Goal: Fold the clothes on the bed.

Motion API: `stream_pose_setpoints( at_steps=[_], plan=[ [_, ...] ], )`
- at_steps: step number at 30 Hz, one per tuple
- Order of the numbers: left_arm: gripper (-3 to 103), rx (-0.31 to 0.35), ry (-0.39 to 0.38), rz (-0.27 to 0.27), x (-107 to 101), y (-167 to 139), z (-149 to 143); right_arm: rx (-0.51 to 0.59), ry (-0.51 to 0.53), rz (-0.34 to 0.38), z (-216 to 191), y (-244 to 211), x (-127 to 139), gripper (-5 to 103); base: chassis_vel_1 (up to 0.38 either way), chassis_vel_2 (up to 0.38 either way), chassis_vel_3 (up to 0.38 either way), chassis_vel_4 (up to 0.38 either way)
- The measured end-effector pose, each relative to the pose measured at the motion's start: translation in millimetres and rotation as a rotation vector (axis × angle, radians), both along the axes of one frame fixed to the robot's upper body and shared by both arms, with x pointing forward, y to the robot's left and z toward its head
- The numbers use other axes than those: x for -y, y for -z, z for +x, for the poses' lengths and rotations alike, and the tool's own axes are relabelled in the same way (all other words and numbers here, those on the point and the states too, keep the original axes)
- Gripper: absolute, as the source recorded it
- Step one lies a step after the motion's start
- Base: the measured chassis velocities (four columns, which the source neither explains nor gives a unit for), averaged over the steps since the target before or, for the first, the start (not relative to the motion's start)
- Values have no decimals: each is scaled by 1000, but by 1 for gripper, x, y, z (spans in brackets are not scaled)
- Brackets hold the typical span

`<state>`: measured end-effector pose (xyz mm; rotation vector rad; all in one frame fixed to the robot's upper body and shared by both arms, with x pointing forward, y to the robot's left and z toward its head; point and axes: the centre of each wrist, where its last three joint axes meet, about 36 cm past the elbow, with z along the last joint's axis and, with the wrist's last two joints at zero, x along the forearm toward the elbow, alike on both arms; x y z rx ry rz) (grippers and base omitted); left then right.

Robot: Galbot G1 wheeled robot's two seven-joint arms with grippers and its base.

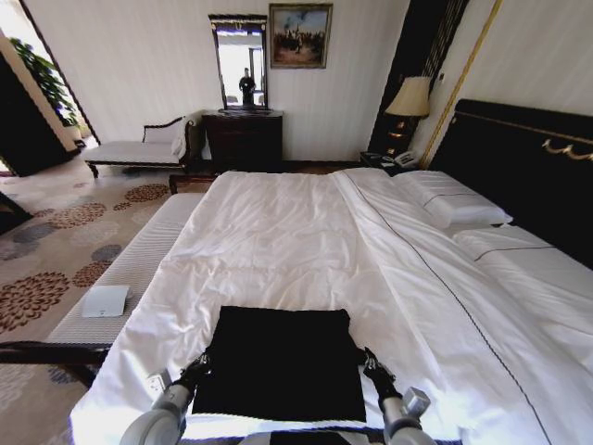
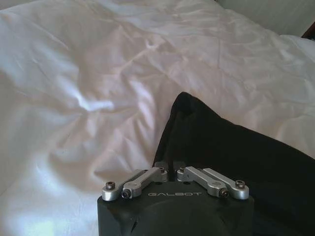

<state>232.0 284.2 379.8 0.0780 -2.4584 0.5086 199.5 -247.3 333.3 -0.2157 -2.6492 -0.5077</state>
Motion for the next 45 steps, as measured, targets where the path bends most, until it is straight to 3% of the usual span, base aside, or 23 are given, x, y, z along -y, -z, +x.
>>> stream_pose_setpoints(
  at_steps=[3,5,6,8,10,11,13,15,16,17,19,21,26,33,38,44,45],
  plan=[
    [20,71,18,11,0,-20,-4,20,17,43,-1,-27,-9,27,0,0,0,0],
    [26,134,16,14,-5,-36,-1,51,42,77,3,-49,-13,38,0,0,0,0],
    [26,134,16,14,-5,-36,-1,51,42,77,3,-49,-13,38,0,0,0,0],
    [36,193,8,5,-10,-48,8,88,65,89,11,-61,-13,50,0,0,0,0],
    [47,245,-13,-11,-16,-50,28,129,86,95,25,-66,-11,55,0,0,0,0],
    [47,245,-13,-11,-16,-50,28,129,86,95,25,-66,-11,55,0,0,0,0],
    [53,264,-39,-26,-23,-38,51,152,105,98,37,-65,-9,65,0,0,0,0],
    [64,313,-7,-47,-25,-14,78,170,123,106,50,-60,-13,77,0,0,0,0],
    [69,328,13,-50,-25,-4,87,175,127,111,53,-57,-16,77,0,0,0,0],
    [69,328,13,-50,-25,-4,87,175,127,111,53,-57,-16,77,0,0,0,0],
    [74,335,35,-70,-21,12,100,185,128,120,58,-54,-22,88,0,0,0,0],
    [85,324,29,-85,-17,24,108,188,116,126,63,-50,-27,97,0,0,0,0],
    [98,286,-3,-90,-15,44,114,185,100,116,72,-41,-27,100,0,0,0,0],
    [100,237,-38,-105,-18,65,112,176,101,100,72,-36,-23,100,0,0,0,0],
    [100,224,-72,-169,-11,78,110,177,96,95,73,-34,-24,100,0,0,0,0],
    [103,210,-80,-192,-5,87,112,177,95,90,73,-33,-26,100,0,0,0,0],
    [100,209,-75,-197,-3,88,113,175,95,87,73,-32,-26,100,0,0,0,0]
  ],
)
